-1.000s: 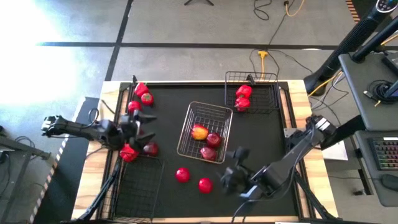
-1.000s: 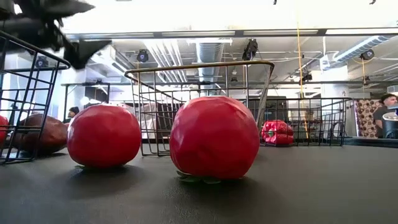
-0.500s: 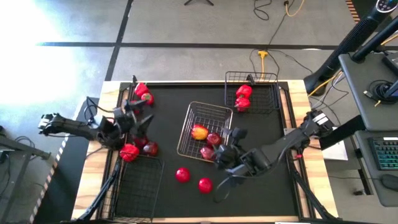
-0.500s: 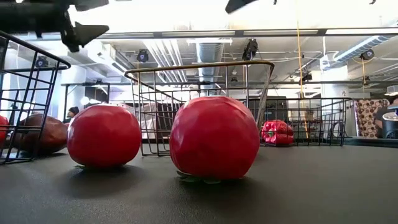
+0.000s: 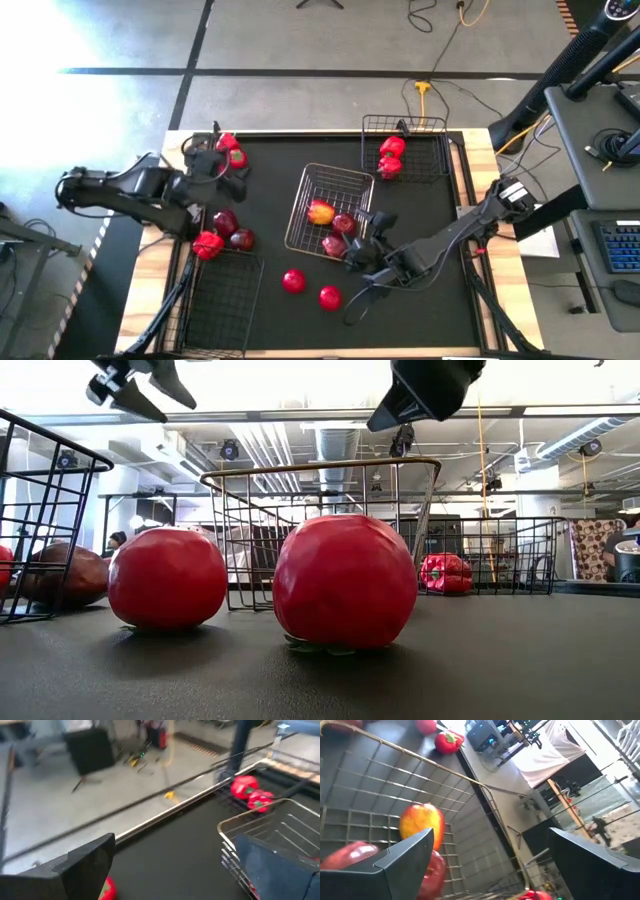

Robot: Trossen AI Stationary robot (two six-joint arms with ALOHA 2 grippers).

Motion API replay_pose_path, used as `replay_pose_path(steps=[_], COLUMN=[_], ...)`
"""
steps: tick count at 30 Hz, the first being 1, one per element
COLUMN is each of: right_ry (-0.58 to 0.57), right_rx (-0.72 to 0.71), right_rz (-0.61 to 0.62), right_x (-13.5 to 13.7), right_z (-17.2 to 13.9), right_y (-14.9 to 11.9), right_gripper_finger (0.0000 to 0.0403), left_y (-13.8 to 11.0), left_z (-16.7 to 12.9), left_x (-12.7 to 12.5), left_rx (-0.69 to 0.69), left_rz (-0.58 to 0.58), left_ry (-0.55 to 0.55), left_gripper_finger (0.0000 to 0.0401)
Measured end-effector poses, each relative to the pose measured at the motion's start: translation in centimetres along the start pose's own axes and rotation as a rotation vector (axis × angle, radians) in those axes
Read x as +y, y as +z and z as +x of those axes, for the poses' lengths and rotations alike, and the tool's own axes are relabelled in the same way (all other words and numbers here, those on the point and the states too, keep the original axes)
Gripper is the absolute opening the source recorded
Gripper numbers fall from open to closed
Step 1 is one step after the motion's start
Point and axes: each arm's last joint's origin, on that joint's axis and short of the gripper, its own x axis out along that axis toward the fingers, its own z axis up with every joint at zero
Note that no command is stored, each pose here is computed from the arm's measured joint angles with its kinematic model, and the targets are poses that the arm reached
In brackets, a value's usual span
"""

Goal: Sort produce into baskets
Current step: Put the red tomato into the bottom black wire basket

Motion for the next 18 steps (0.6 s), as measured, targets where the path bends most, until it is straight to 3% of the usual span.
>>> replay_pose_path(steps=[4, 7, 12, 18], right_ry=[0.109, 0.296, 0.718, 0.944], right_rx=[-0.034, -0.096, -0.212, -0.288], right_rz=[0.047, 0.09, 0.106, 0.108], right_x=[0.4, 0.7, 2.1, 2.6], right_z=[0.8, 1.3, 1.0, 0.6], right_y=[1.3, 2.6, 3.1, 3.3], right_gripper_finger=[0.0379, 0.0379, 0.0379, 0.0379], left_y=[2.7, 3.7, 2.4, 0.3], left_z=[0.4, 1.8, 4.4, 7.6], left_x=[0.1, 0.0, -2.0, -1.2], left_rx=[0.129, 0.303, 0.577, 0.776], left_rz=[-0.047, -0.057, 0.056, 0.148], left_ry=[0.087, 0.102, 0.045, 0.299], left_gripper_finger=[0.0393, 0.0393, 0.0393, 0.0393])
